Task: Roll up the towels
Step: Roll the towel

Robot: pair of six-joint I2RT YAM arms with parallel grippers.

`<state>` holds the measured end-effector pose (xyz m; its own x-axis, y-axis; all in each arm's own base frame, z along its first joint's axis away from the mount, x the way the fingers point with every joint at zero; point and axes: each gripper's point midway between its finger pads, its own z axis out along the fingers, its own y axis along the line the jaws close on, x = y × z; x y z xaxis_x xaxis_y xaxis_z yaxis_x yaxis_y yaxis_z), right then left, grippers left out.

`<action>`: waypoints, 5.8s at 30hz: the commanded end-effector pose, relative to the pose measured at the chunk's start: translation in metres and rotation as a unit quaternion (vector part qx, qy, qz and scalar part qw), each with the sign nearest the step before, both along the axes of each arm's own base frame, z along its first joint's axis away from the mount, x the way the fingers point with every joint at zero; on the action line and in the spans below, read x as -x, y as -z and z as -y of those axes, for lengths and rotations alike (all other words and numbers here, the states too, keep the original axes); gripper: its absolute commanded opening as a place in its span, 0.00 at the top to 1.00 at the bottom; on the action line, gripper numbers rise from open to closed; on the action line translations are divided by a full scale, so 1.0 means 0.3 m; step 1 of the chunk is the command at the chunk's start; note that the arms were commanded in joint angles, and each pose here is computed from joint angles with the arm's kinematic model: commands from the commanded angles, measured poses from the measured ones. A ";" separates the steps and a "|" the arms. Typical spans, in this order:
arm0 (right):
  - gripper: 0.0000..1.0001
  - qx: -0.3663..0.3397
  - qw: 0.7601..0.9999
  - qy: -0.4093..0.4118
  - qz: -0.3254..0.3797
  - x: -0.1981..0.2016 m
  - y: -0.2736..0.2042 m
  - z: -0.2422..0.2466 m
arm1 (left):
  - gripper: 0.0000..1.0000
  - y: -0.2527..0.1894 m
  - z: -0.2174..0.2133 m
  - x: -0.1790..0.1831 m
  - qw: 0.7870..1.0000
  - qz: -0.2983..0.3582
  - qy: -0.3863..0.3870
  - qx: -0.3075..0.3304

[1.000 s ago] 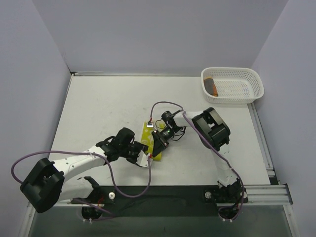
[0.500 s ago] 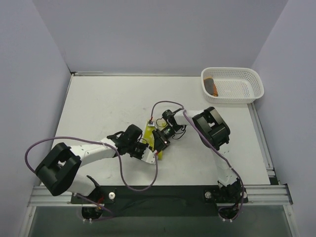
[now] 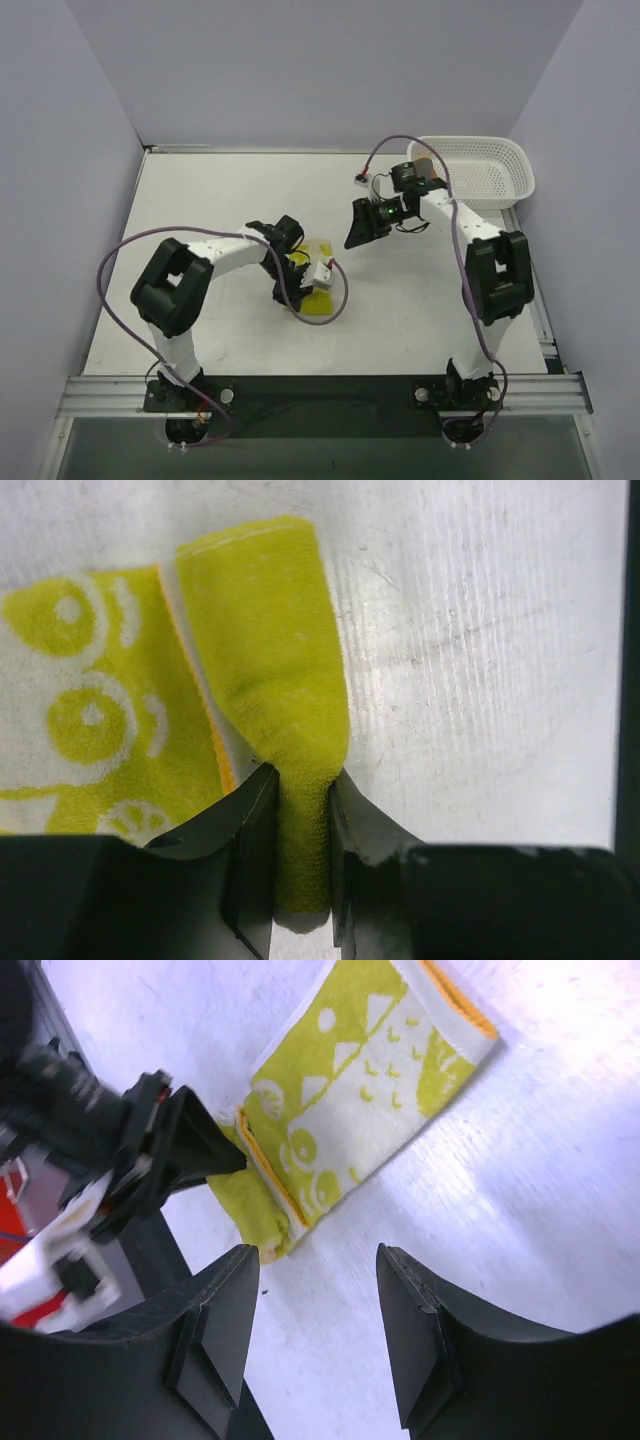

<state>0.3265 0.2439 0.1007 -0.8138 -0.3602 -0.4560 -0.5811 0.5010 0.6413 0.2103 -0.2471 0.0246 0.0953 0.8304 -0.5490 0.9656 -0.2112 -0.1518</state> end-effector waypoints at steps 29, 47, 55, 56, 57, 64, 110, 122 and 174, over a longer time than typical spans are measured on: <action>0.38 0.248 0.862 -0.243 0.369 0.353 -0.029 -0.174 | 0.75 0.173 -0.123 -0.108 0.899 -0.384 -0.165 -0.133; 0.71 0.245 0.811 -0.337 0.411 0.368 0.338 -0.299 | 0.71 0.172 -0.127 -0.111 0.900 -0.383 -0.168 -0.128; 1.00 0.194 0.874 -0.346 0.281 0.453 0.339 -0.250 | 0.56 0.087 -0.145 -0.165 0.921 -0.329 -0.207 -0.029; 1.00 0.198 0.880 -0.352 0.249 0.483 0.345 -0.221 | 0.52 0.068 -0.159 -0.158 0.912 -0.341 -0.227 -0.006; 1.00 0.181 0.889 -0.354 0.227 0.502 0.337 -0.230 | 0.46 0.049 -0.167 -0.167 0.912 -0.337 -0.236 0.011; 1.00 0.140 0.925 -0.347 0.069 0.599 0.299 -0.213 | 0.37 -0.161 -0.283 -0.257 0.902 -0.279 -0.300 0.135; 0.98 0.066 0.915 -0.245 -0.314 0.521 0.390 -0.325 | 0.24 -0.111 -0.081 0.056 0.962 0.265 -0.019 0.067; 0.84 0.086 0.927 -0.228 -0.285 0.452 0.370 -0.298 | 0.77 0.044 -0.157 0.172 0.987 0.159 -0.011 -0.026; 0.32 0.153 0.886 -0.269 0.346 0.376 -0.002 -0.229 | 0.96 0.110 -0.188 0.028 0.914 -0.372 -0.156 -0.047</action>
<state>0.1974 0.2992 0.1051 -0.2064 -0.7856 -0.5833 -0.9779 0.1868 0.0943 0.1849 -0.2012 0.0265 -0.6357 0.7473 -0.1937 0.4538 0.1588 -0.8768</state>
